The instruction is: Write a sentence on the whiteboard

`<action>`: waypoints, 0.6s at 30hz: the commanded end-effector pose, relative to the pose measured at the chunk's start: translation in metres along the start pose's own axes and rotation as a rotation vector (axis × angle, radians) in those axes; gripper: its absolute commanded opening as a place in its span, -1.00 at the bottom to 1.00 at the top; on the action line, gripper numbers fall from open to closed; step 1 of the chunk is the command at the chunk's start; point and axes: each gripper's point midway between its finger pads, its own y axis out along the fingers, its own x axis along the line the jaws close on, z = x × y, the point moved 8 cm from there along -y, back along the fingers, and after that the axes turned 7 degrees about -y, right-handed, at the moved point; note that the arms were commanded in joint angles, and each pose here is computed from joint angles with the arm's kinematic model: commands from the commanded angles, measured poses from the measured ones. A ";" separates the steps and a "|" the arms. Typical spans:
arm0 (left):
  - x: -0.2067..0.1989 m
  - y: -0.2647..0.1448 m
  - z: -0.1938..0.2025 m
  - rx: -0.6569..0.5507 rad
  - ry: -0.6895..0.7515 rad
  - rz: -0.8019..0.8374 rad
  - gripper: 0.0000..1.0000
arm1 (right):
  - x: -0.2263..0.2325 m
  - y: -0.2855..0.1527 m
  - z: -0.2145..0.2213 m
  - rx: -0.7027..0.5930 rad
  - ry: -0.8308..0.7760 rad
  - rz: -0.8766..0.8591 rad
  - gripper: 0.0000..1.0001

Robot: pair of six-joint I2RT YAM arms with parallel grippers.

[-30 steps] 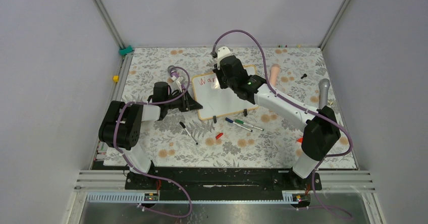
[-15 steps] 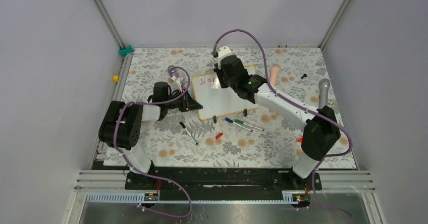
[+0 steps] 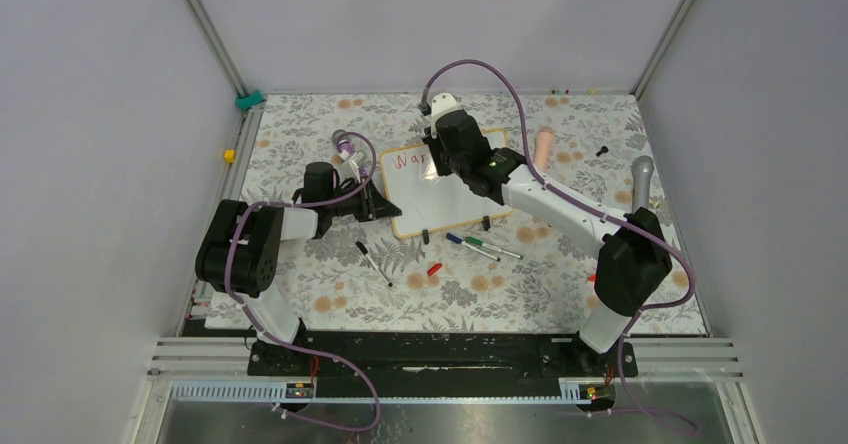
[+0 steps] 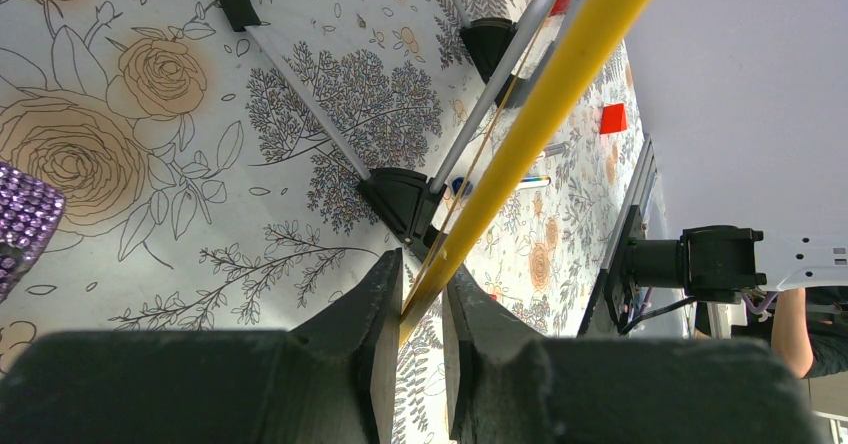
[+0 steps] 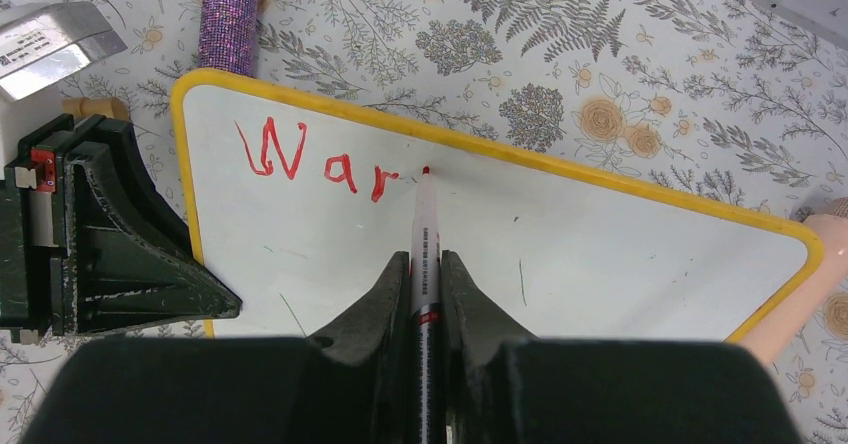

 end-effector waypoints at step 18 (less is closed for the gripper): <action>0.002 0.000 -0.007 -0.045 0.012 -0.032 -0.99 | -0.001 -0.004 0.014 0.027 0.023 -0.013 -1.00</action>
